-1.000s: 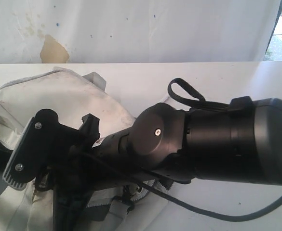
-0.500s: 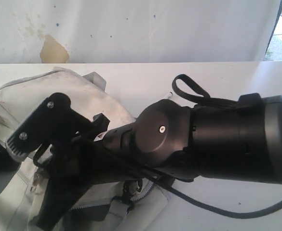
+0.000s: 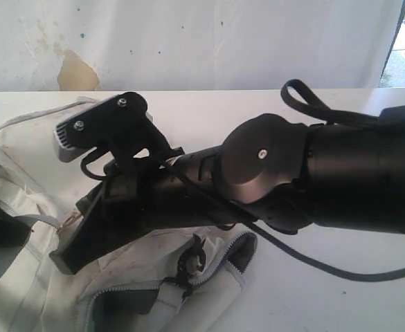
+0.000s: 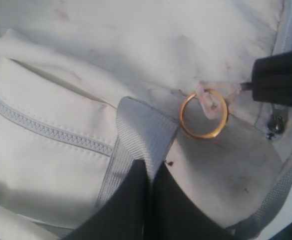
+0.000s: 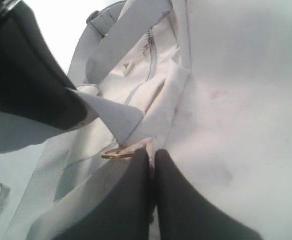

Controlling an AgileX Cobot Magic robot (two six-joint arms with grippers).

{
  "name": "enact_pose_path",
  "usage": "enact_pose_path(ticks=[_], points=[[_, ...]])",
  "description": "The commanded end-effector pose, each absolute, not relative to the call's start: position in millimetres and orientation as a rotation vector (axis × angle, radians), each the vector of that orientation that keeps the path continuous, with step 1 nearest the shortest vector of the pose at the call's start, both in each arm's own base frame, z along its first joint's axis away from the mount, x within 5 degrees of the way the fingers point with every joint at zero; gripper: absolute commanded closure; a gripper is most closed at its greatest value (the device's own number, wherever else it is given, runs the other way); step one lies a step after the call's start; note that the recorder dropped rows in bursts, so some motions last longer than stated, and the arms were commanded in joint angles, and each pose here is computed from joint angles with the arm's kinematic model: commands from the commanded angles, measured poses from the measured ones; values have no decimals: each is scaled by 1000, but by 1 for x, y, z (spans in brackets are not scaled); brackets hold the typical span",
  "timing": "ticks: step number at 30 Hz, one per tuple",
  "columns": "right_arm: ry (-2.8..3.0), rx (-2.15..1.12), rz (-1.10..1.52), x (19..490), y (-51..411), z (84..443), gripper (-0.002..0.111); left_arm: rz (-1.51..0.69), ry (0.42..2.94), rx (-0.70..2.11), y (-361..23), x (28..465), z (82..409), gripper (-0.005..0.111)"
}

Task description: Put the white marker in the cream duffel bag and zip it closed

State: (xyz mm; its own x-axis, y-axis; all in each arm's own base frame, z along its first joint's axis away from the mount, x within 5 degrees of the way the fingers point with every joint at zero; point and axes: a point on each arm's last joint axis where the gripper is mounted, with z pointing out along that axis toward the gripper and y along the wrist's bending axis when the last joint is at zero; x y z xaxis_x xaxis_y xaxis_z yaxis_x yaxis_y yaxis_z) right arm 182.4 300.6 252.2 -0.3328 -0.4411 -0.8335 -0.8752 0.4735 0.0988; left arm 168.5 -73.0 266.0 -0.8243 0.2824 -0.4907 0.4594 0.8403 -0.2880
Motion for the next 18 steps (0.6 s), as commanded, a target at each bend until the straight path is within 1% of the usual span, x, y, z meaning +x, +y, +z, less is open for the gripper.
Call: enact_pose_path(ticks=[1,5,9,14,18], points=[[1960,-1020,693,197,290,258,108,-553,2578,557,-73,167,269,107],[1976,-986,677,206,283,257,108,-551,2595,574,-72,165,268,107],[2022,-992,724,207,278,256,108,-529,2614,566,-71,165,267,107],[2014,-994,691,208,268,257,108,-455,2652,561,-66,164,264,107],[2020,-935,662,215,255,259,108,-454,2656,560,-66,164,264,107]])
